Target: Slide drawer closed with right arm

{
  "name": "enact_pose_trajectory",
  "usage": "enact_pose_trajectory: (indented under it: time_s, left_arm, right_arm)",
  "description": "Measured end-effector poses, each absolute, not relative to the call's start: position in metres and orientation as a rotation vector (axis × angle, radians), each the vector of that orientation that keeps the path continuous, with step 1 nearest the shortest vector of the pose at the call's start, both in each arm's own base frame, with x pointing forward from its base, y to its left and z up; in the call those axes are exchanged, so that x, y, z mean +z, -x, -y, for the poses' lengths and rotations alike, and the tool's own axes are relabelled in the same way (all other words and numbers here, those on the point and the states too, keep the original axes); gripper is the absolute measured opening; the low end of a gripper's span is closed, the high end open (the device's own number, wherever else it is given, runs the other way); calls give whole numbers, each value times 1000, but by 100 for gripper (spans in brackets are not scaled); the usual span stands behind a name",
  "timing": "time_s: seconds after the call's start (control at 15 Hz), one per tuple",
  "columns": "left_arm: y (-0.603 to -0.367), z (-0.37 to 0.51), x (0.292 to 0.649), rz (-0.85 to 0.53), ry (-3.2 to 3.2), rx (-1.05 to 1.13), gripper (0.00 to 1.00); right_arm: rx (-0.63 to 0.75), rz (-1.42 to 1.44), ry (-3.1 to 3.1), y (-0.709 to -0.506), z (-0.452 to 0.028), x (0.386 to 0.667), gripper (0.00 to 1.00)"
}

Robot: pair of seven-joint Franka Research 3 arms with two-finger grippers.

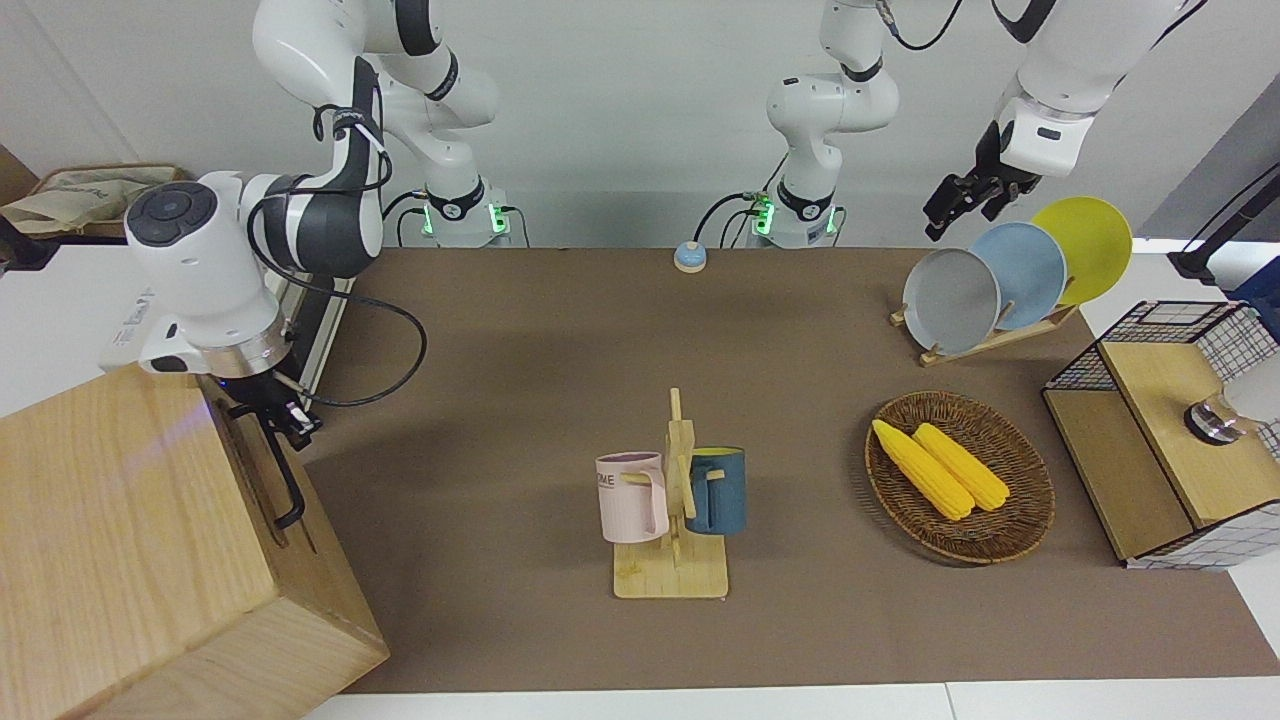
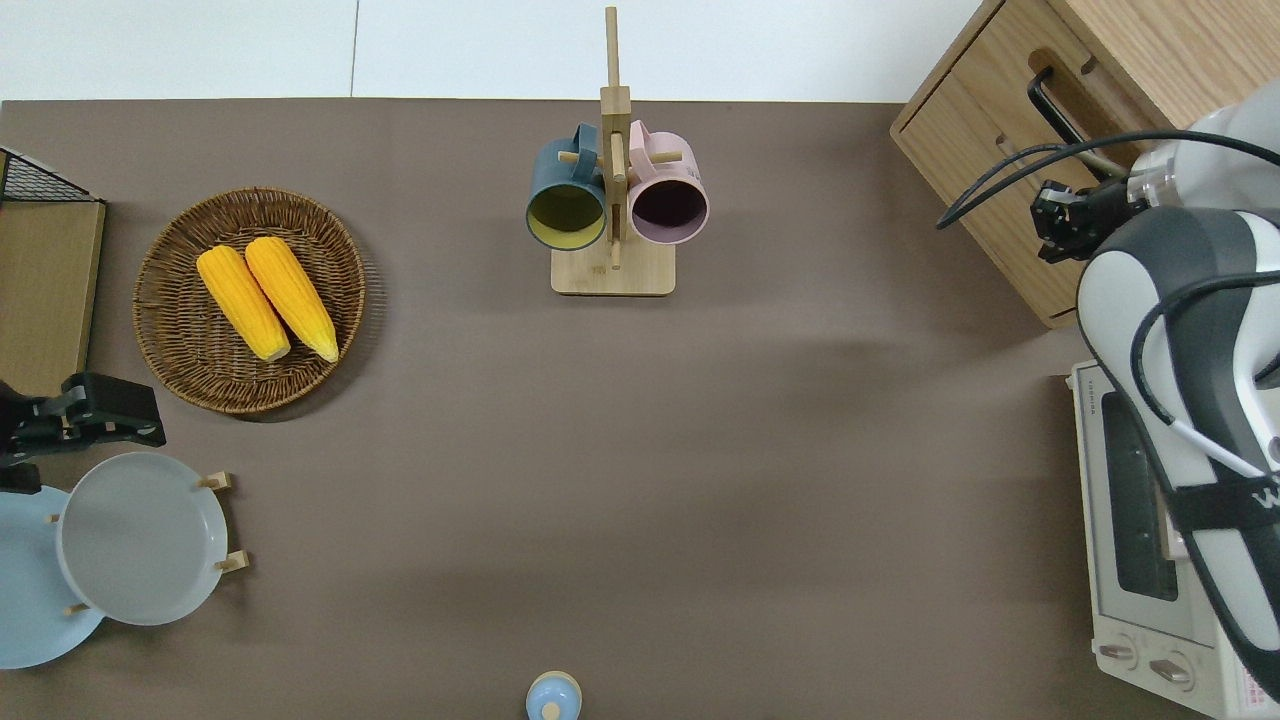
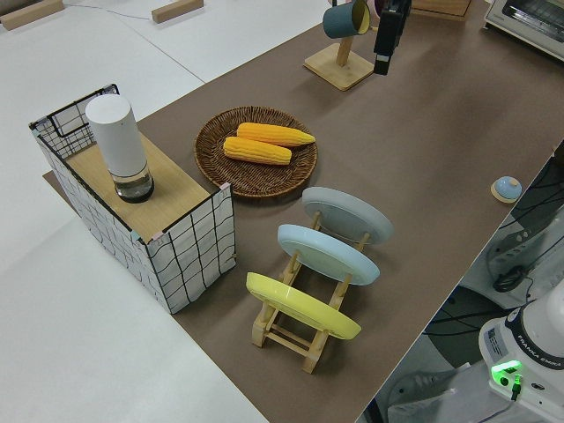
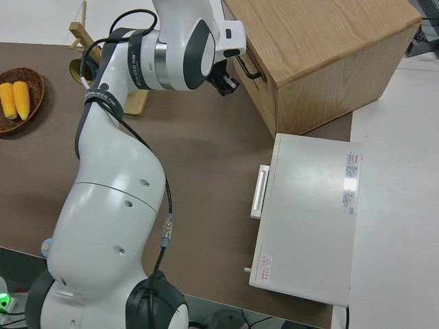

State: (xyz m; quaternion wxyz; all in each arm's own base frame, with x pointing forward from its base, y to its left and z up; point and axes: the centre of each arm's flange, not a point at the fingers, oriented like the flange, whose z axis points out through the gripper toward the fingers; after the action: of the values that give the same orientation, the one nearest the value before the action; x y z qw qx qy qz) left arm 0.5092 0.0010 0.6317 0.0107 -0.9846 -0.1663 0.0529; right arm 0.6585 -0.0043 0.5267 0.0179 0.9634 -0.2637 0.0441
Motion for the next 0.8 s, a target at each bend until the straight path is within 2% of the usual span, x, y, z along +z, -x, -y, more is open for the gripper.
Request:
enact_pose_trajectory:
  time_s: [0.07, 0.2, 0.53, 0.73, 0.8]
  left_arm:
    - [-509, -1, 632, 519, 3072, 165, 100]
    - [-509, -1, 632, 519, 3072, 165, 100]
    - [-509, -1, 632, 519, 3072, 165, 100]
    - [-509, -1, 632, 519, 3072, 165, 100]
    - [-509, -1, 632, 519, 3072, 165, 100]
  right_arm:
    - [106, 770, -3004, -653, -3, 532, 7]
    - [47, 641, -3028, -642, -12, 541, 18]
    - [-21, 371, -3067, -627, -14, 555, 67]
    - [-44, 224, -3085, -615, -13, 570, 94]
    - [-45, 190, -3089, -611, -13, 577, 98]
